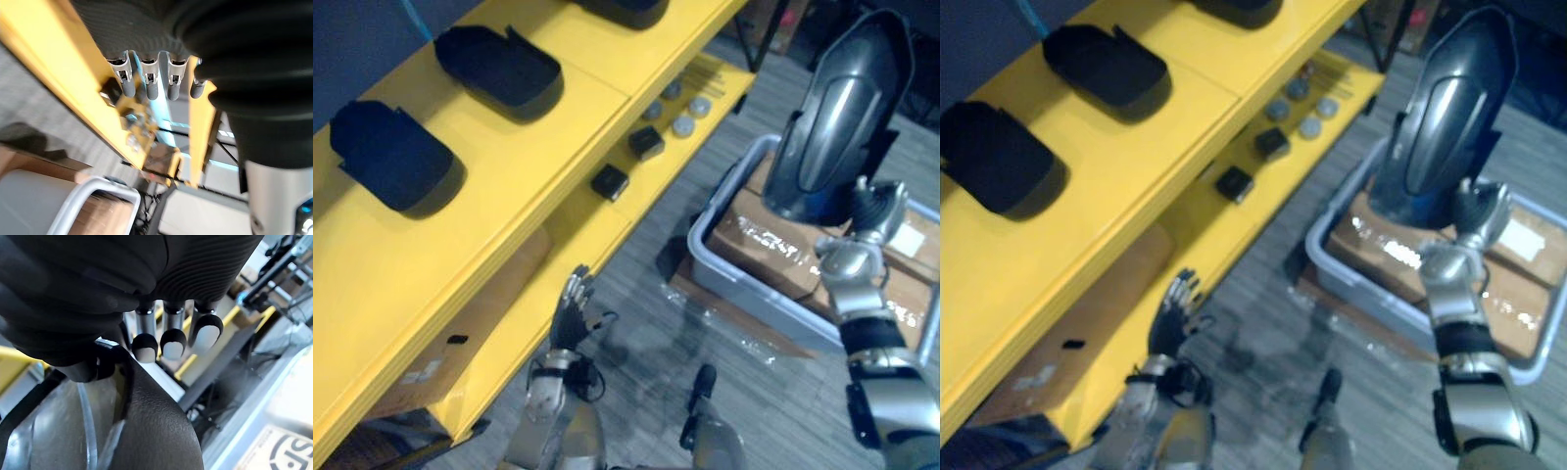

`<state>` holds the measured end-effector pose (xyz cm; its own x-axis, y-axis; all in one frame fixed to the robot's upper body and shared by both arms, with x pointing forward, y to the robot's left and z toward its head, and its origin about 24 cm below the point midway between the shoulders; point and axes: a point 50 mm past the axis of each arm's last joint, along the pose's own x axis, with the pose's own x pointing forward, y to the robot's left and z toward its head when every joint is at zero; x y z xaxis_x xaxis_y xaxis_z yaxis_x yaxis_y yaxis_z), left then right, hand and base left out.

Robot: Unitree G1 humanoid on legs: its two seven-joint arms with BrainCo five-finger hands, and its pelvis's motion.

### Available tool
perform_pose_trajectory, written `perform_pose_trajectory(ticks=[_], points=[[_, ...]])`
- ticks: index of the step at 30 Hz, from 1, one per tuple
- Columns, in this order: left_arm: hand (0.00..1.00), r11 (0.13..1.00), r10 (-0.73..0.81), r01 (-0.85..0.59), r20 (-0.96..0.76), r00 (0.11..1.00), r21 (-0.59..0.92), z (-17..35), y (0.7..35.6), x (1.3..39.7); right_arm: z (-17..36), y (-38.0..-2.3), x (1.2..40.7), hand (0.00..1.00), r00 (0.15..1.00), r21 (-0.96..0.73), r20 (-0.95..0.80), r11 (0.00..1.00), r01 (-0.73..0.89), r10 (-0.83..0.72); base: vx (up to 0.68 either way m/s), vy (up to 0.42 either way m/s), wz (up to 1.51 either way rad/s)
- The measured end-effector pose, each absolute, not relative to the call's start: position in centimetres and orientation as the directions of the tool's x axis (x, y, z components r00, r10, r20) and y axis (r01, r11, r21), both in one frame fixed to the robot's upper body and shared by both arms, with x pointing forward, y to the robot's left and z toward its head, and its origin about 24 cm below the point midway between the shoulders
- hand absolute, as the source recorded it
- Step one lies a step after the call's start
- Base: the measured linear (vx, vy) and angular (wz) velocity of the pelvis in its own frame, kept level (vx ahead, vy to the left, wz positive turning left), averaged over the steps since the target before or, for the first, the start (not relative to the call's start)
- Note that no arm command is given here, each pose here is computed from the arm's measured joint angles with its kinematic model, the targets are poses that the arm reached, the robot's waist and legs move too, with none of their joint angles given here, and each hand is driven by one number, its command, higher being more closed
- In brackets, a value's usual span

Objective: Walk over and take plastic housings, then place them on the shelf

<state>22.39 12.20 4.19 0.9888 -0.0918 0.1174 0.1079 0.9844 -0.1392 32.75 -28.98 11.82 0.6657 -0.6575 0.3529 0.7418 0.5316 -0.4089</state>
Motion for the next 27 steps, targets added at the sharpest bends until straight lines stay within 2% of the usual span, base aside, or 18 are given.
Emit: perform_pose_trajectory(ticks=[9, 14, 19, 27], points=[[0.00, 0.982, -0.169, 0.181, 0.176, 0.970, -0.052, 7.0, 11.0, 24.8, 11.8, -25.9, 32.5, 1.00, 0.699, -0.372, 0.392, 0.593, 0.715, -0.598, 0.03, -0.020, -0.13], [0.00, 0.976, -0.217, 0.214, 0.153, 0.964, 0.035, 7.7, 10.9, 26.5, 12.2, -23.4, 32.8, 1.00, 0.765, -0.380, 0.412, 0.670, 0.638, -0.495, -0.01, 0.008, -0.15], [0.00, 0.965, -0.252, 0.259, 0.119, 0.960, -0.044, 8.4, 10.4, 28.2, 11.8, -21.8, 32.9, 1.00, 0.813, -0.392, 0.402, 0.722, 0.569, -0.422, -0.04, 0.007, -0.13], [0.00, 0.952, -0.289, 0.297, 0.106, 0.951, -0.072, 10.3, 9.2, 30.7, 11.2, -19.5, 33.1, 1.00, 0.874, -0.436, 0.383, 0.776, 0.455, -0.298, 0.00, 0.000, -0.03]])
